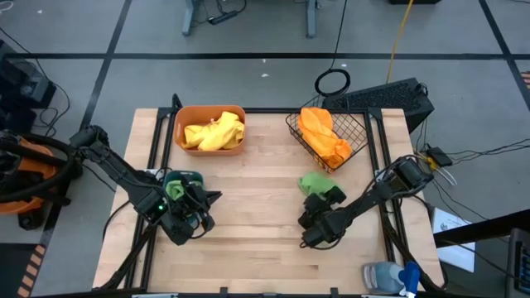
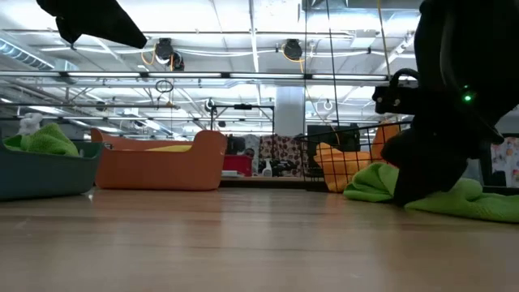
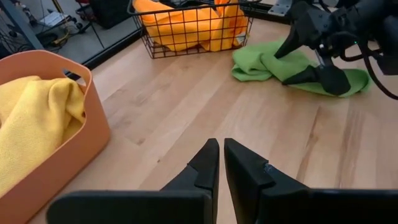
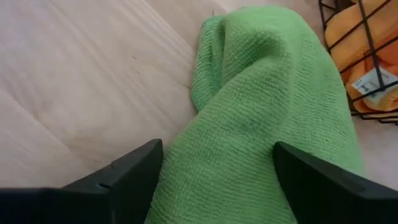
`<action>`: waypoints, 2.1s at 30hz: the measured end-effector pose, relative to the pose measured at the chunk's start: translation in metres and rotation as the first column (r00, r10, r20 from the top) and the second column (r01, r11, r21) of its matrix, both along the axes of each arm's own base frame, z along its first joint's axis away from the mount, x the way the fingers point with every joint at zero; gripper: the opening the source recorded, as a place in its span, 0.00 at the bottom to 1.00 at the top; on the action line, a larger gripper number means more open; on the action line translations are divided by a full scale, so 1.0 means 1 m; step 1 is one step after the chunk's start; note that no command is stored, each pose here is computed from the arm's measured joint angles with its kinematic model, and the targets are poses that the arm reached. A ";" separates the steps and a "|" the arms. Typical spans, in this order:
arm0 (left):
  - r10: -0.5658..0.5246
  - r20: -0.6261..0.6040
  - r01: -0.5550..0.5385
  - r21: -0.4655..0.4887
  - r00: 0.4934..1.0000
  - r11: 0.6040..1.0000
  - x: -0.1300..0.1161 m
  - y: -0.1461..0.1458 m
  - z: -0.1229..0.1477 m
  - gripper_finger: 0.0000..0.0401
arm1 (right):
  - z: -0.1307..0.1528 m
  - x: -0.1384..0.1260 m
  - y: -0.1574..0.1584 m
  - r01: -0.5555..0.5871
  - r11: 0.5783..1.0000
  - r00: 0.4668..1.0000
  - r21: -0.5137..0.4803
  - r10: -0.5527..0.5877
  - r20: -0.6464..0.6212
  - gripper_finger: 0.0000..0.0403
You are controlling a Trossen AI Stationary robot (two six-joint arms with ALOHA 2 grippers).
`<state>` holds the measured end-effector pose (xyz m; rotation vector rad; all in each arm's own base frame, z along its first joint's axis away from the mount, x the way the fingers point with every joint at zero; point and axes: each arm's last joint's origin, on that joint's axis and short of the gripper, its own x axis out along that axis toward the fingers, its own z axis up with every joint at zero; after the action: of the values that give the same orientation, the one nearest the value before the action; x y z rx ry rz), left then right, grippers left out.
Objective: Sort microfiber towel by color & place in baskets
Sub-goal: Put the green microfiber towel into the blue bin
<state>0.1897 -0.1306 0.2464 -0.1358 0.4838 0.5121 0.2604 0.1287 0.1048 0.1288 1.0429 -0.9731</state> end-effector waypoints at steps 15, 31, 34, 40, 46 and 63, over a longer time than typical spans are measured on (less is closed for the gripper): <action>-0.016 -0.004 0.017 0.015 1.000 1.000 0.001 -0.001 0.001 0.08 | 0.009 0.001 0.011 -0.062 0.997 0.990 0.037 0.067 -0.126 0.04; -0.175 0.082 0.163 0.143 0.981 0.976 0.023 -0.019 0.012 0.08 | 0.121 0.019 0.066 -0.301 0.917 0.953 -0.260 0.300 -0.045 0.01; -0.183 0.075 0.166 0.193 0.980 0.967 0.033 -0.022 0.008 0.08 | 0.135 0.023 0.074 -0.377 0.841 0.916 -0.388 0.400 -0.025 0.01; -0.175 0.126 0.141 0.241 0.976 0.960 0.053 -0.020 0.009 0.08 | 0.157 0.030 0.087 -0.533 0.633 0.822 -0.562 0.544 -0.168 0.00; -0.204 0.162 0.155 0.276 0.965 0.949 0.056 -0.023 0.016 0.08 | 0.166 0.039 0.094 -0.524 0.559 0.807 -0.642 0.567 -0.165 0.00; -0.321 0.134 0.217 0.498 0.937 0.840 0.052 -0.038 0.034 0.12 | 0.151 0.067 0.123 -0.775 0.438 0.593 -0.455 0.753 -0.284 0.00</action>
<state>0.2417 -0.1682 0.2806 0.3502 0.1483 0.3187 0.3278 0.2514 0.2562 -0.8102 0.6791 -0.3637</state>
